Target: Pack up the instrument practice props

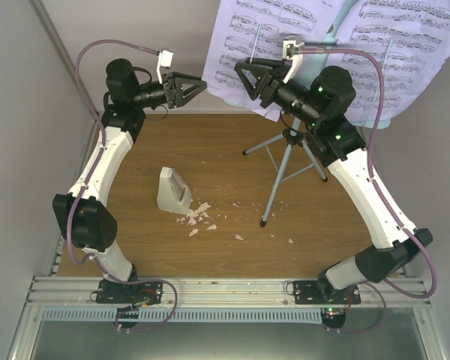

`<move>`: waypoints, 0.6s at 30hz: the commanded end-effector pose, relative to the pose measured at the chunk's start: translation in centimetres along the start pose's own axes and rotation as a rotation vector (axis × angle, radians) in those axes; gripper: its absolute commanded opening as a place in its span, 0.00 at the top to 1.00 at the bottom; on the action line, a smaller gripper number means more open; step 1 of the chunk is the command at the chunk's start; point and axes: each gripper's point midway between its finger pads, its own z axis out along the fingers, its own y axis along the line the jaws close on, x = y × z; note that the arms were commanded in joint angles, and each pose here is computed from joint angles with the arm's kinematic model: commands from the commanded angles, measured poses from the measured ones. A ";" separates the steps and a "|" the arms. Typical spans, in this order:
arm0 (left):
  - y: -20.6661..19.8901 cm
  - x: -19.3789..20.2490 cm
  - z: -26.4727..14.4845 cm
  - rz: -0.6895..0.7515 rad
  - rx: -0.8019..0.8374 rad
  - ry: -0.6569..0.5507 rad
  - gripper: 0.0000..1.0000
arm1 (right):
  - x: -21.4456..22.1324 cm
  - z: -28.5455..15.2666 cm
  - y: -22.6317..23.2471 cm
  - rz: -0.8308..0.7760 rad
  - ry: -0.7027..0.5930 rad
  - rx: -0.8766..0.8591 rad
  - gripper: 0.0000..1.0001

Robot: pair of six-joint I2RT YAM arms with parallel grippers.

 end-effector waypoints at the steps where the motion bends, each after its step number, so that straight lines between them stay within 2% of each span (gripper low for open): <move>1: -2.5 -1.1 0.8 0.081 0.076 0.003 0.60 | -1.2 0.0 0.2 -0.015 -0.034 -0.007 0.55; 2: -2.6 -1.1 0.8 0.079 0.080 0.007 0.66 | -1.3 0.0 0.2 -0.018 -0.035 -0.006 0.57; 4: -2.6 -1.0 0.8 0.077 0.075 0.008 0.81 | -1.3 0.0 0.3 -0.030 -0.034 -0.009 0.68; 6: -2.4 -1.1 0.7 0.079 0.058 0.000 0.99 | -1.3 -0.1 0.4 -0.053 -0.034 -0.014 0.89; 7: -2.4 -1.1 0.7 0.078 0.050 -0.004 1.00 | -1.2 -0.1 0.5 -0.066 -0.032 -0.016 0.97; 15: -2.4 -1.7 -0.1 0.059 -0.006 -0.049 1.00 | -0.7 -0.1 0.3 -0.122 -0.025 -0.013 0.99; 18: -1.0 -2.0 -2.2 0.004 -0.077 -0.098 1.00 | -0.5 0.0 0.0 -0.122 -0.020 -0.007 0.99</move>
